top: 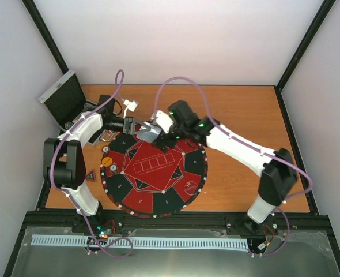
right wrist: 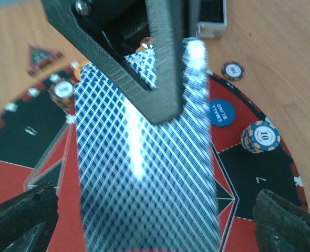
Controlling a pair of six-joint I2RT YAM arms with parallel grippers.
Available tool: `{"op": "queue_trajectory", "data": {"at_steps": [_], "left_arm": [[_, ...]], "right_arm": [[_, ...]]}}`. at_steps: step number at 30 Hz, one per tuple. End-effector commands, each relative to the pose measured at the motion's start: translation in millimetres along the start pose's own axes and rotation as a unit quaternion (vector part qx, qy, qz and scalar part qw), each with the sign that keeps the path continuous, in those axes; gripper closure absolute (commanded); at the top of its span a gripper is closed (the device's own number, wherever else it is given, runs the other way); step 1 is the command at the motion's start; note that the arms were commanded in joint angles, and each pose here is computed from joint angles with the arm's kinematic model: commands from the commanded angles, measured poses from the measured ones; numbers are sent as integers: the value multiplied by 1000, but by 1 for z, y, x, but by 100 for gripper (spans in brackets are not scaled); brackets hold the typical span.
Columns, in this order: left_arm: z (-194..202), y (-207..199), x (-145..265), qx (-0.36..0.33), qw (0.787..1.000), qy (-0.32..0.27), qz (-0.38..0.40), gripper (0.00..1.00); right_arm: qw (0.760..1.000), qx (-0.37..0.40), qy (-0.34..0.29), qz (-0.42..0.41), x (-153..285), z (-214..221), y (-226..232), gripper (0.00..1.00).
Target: Distribute texas hold em gaming equipment
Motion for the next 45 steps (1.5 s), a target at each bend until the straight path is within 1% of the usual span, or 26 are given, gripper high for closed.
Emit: {"op": "queue_trajectory", "data": {"at_steps": [1,2,5,8,10,12,14,17,21,25,28,31,33,36,38,39,40,41,43,44,45], "left_arm": [[-20,-13,4,-41,999,-1,0,99],[-23,-14,5,-44,999,1,-2,99],[-30,-20,7,-60,998,3,-7,100],[-35,-28,9,-77,997,4,-10,99],[-37,-34,11,-88,996,4,-11,99],[-40,-39,12,-98,995,3,-11,99],[-43,-43,13,-105,994,2,-12,99],[-47,-47,15,-112,994,-1,-13,99],[-49,-49,15,-115,993,-3,-10,100],[-50,-52,15,-118,993,-5,-4,99],[-51,-53,17,-120,993,-7,-6,99],[-53,-53,20,-126,992,-12,-9,99],[-52,-51,20,-123,992,-12,-8,99],[-50,-49,20,-119,993,-12,-7,99],[-50,-48,20,-121,992,-11,-11,99],[-51,-47,21,-122,992,-9,-17,97],[-53,-45,22,-125,992,-7,-26,85],[-54,-43,25,-125,991,-5,-35,70],[-56,-40,32,-128,990,-4,-56,27],[-58,-38,36,-131,989,-2,-72,12],[-61,-37,42,-137,986,2,-95,2]], "right_arm": [[975,-62,-148,-151,63,-31,6,0],[968,-78,-161,-176,67,-30,5,0],[952,-121,-183,-213,69,-27,-5,0],[936,-190,-183,-234,61,-24,-24,0],[921,-227,-205,-243,58,-27,-36,3],[912,-257,-204,-246,48,-25,-41,9],[910,-269,-197,-246,38,-25,-44,16],[906,-263,-204,-262,33,-25,-38,25],[908,-253,-189,-275,23,-20,-29,29],[904,-257,-176,-292,13,-16,-26,43],[904,-254,-173,-298,11,-15,-25,52],[904,-245,-169,-306,12,-16,-22,64],[905,-235,-168,-311,14,-17,-20,75],[910,-225,-168,-306,17,-20,-20,97],[913,-221,-167,-301,19,-22,-20,97],[914,-219,-166,-298,20,-22,-21,97],[916,-219,-162,-294,21,-23,-21,97],[919,-220,-156,-287,21,-22,-22,97],[926,-222,-141,-270,20,-22,-25,97],[930,-223,-131,-260,19,-21,-27,97],[934,-225,-121,-251,18,-21,-28,97]]}}
Point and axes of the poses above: each gripper's point midway between its finger pads, its own x axis back along the fingers, its own y axis along the line the jaws close on, z = x × y, the point moved 5 cm from there along x, back along the fingers, and after that the axes turned 12 degrees about -x, right-handed, at the moved point
